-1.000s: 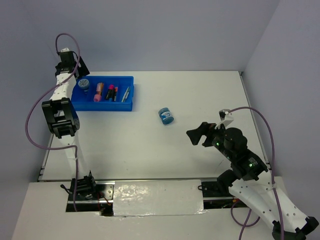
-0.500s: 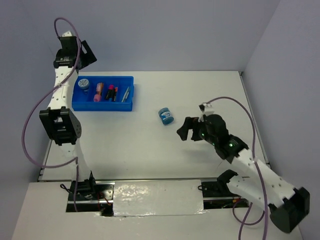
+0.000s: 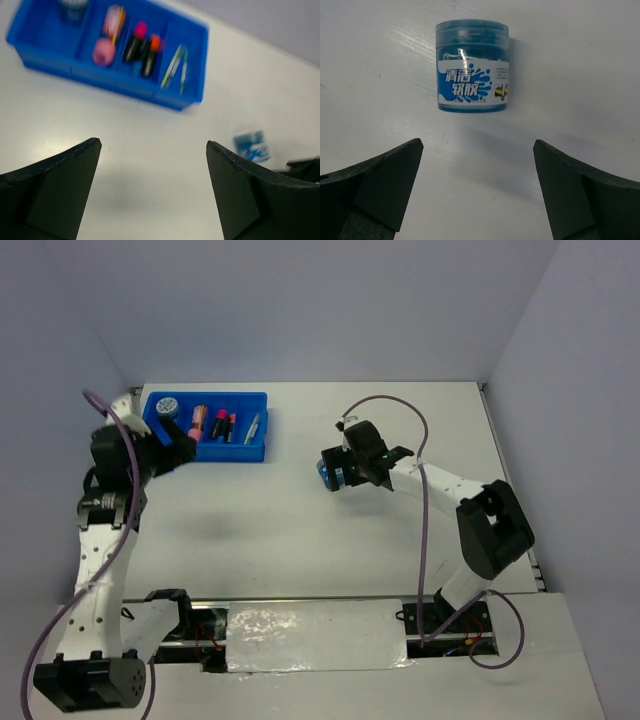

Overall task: Sort the stationery into containers
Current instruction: Pick up the stationery from the center of the board.

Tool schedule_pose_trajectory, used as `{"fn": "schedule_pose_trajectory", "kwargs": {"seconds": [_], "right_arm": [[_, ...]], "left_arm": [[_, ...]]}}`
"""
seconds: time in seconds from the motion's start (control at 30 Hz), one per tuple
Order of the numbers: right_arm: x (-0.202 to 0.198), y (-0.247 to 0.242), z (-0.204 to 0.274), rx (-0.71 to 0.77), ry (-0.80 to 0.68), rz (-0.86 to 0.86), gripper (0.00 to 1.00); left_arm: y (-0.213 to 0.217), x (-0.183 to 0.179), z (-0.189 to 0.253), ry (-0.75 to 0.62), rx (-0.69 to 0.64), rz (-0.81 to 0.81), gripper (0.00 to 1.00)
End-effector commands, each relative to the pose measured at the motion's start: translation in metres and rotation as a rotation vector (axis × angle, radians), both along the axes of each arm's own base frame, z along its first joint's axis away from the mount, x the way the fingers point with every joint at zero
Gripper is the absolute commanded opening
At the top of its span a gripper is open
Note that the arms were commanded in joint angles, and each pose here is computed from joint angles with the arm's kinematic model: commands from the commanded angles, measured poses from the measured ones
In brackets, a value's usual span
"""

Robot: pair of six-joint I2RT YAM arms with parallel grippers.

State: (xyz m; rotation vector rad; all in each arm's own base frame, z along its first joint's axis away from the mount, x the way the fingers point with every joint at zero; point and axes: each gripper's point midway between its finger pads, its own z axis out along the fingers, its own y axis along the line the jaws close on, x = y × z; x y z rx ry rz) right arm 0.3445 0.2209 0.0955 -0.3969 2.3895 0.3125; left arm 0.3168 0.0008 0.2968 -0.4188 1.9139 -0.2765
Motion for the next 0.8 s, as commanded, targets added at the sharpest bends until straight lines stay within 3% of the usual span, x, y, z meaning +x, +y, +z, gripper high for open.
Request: {"fn": "schedule_pose_trajectory", "kwargs": {"seconds": [0.0, 0.33, 0.5, 0.57, 0.6, 0.63, 0.77], "right_arm": [[0.027, 0.01, 0.003, -0.026, -0.047, 0.017, 1.0], [0.045, 0.028, -0.033, -0.043, 0.001, 0.056, 0.99], [0.055, 0.037, -0.047, -0.07, 0.017, 0.085, 0.9], [0.054, 0.036, -0.053, -0.084, 0.042, 0.09, 0.74], [0.054, 0.036, -0.056, -0.085, 0.049, 0.09, 0.63], [0.053, 0.036, -0.056, -0.083, 0.048, 0.088, 0.45], [0.043, 0.039, -0.038, -0.019, -0.003, 0.094, 0.2]], "left_arm": [[-0.003, -0.017, -0.054, 0.049, 0.03, -0.022, 0.99], [-0.01, -0.025, -0.078, 0.105, 0.014, -0.07, 0.99], [-0.019, -0.024, -0.084, 0.112, -0.012, -0.115, 0.99], [-0.018, -0.024, -0.084, 0.114, -0.01, -0.114, 0.99], [-0.019, -0.024, -0.084, 0.114, -0.01, -0.116, 0.99], [-0.018, -0.024, -0.085, 0.115, -0.01, -0.114, 0.99], [-0.024, -0.023, -0.086, 0.115, -0.034, -0.137, 0.99]]}}
